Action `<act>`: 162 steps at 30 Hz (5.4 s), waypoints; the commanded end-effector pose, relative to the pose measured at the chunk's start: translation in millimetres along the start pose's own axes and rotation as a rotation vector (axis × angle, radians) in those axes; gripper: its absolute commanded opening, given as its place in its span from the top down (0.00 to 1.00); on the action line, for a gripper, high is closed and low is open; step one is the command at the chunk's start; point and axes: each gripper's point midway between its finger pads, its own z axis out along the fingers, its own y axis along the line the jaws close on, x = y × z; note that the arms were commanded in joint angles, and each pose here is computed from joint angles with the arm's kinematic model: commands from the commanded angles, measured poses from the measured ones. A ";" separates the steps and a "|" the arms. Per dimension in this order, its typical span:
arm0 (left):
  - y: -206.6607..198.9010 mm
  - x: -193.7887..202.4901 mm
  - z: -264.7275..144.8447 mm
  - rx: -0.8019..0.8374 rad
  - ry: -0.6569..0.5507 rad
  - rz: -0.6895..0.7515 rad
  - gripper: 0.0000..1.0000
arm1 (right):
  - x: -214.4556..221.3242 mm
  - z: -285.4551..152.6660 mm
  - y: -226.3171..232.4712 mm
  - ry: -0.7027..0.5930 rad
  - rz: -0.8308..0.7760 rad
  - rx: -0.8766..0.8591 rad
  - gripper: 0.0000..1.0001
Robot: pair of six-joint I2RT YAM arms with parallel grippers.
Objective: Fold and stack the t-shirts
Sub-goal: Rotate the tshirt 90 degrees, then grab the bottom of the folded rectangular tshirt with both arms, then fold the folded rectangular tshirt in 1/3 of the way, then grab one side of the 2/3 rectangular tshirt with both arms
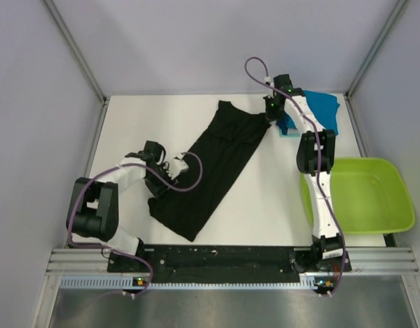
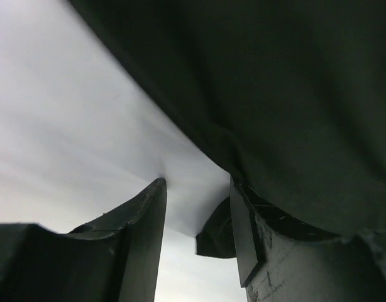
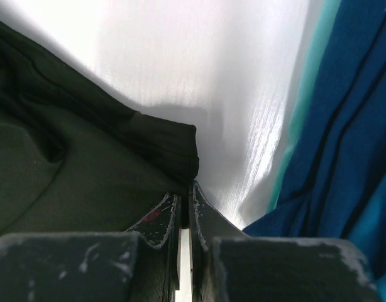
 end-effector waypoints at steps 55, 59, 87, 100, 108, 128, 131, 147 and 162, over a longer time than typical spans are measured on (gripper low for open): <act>-132.6 58.6 -6.8 0.261 -0.210 0.836 0.91 | 426.3 -210.5 322.1 -0.256 -1.658 -0.840 0.40; -134.0 56.5 -11.0 0.268 -0.217 0.826 1.00 | 437.8 -207.5 310.6 -0.219 -1.666 -0.856 0.56; -22.5 -197.0 -104.1 0.047 -0.473 0.265 1.00 | 185.4 -191.8 195.0 -0.485 -1.030 -0.363 1.00; 40.6 -267.6 -46.5 0.015 -0.404 0.204 1.00 | 122.8 -134.8 153.1 -0.443 -1.006 -0.260 1.00; 59.2 -272.6 -16.9 -0.021 -0.379 0.162 1.00 | 109.3 -102.8 133.4 -0.385 -1.013 -0.211 1.00; 123.7 -335.3 -82.6 -0.162 -0.610 -0.030 0.53 | 11.8 -142.5 79.9 -0.504 -0.696 -0.045 0.50; 57.9 -297.9 -88.3 0.071 -0.606 0.297 0.57 | 57.5 -174.2 120.1 -0.543 -0.886 -0.148 0.46; -29.3 -157.3 0.5 0.168 -0.441 0.807 0.41 | 262.5 -141.7 193.4 -0.269 -1.361 -0.295 0.43; -39.7 -127.9 28.1 0.196 -0.238 0.795 1.00 | 263.1 -151.0 191.5 -0.208 -1.389 -0.307 1.00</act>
